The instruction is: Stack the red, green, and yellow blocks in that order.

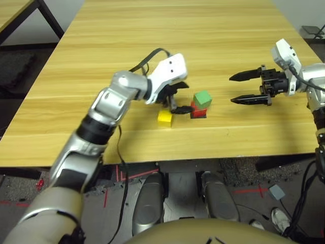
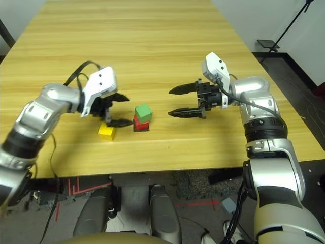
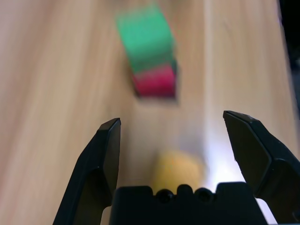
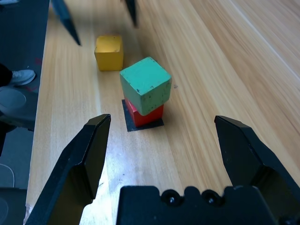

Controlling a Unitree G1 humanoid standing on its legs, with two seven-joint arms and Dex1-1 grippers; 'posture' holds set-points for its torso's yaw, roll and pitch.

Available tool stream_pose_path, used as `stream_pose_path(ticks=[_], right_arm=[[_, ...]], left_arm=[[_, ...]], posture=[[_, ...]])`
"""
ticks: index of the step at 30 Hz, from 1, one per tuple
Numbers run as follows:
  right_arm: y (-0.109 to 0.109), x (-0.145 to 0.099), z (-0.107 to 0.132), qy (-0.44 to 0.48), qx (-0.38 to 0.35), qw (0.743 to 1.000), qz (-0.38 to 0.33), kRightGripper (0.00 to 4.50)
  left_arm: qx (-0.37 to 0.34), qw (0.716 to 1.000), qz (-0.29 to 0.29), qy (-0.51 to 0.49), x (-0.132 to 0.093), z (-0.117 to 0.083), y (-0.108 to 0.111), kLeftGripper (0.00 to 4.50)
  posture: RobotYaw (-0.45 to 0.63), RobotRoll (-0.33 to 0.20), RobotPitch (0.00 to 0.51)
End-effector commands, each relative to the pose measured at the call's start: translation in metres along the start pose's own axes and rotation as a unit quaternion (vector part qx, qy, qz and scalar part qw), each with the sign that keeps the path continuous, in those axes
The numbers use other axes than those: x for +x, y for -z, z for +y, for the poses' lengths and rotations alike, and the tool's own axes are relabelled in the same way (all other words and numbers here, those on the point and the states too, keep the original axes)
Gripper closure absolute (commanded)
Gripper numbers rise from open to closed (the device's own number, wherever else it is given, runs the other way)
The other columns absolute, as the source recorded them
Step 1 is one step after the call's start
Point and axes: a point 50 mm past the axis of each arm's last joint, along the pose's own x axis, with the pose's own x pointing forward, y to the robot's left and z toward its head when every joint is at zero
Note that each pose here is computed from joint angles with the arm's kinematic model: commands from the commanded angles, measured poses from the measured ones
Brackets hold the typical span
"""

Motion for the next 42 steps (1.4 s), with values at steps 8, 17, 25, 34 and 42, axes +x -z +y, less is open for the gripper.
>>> stream_pose_path(ticks=[8,17,25,34,42], right_arm=[[-0.006,0.006,-0.003,-0.01,-0.011,1.0,-0.002,0.0],[-0.005,0.004,-0.001,-0.007,-0.009,1.0,-0.002,0.0],[-0.003,0.0,0.002,0.0,-0.004,1.0,-0.003,0.0],[-0.001,0.0,0.004,0.006,-0.001,1.0,-0.003,0.0],[0.002,0.0,0.004,0.009,0.001,1.0,-0.003,0.0]], left_arm=[[0.041,0.999,-0.001,-0.001,0.005,0.0,0.019,0.03],[0.061,0.998,-0.011,-0.003,0.016,0.017,0.021,0.03],[0.04,0.999,0.011,0.025,0.027,0.019,0.042,0.03],[0.005,1.0,-0.027,0.006,0.03,0.022,0.031,1.24],[-0.014,0.999,-0.047,-0.022,0.011,0.022,-0.015,2.59]], posture=[[0.25,-0.024,0.111],[0.23,-0.027,0.111],[0.2,-0.023,0.113],[0.21,-0.017,0.115],[0.22,-0.001,0.115]])
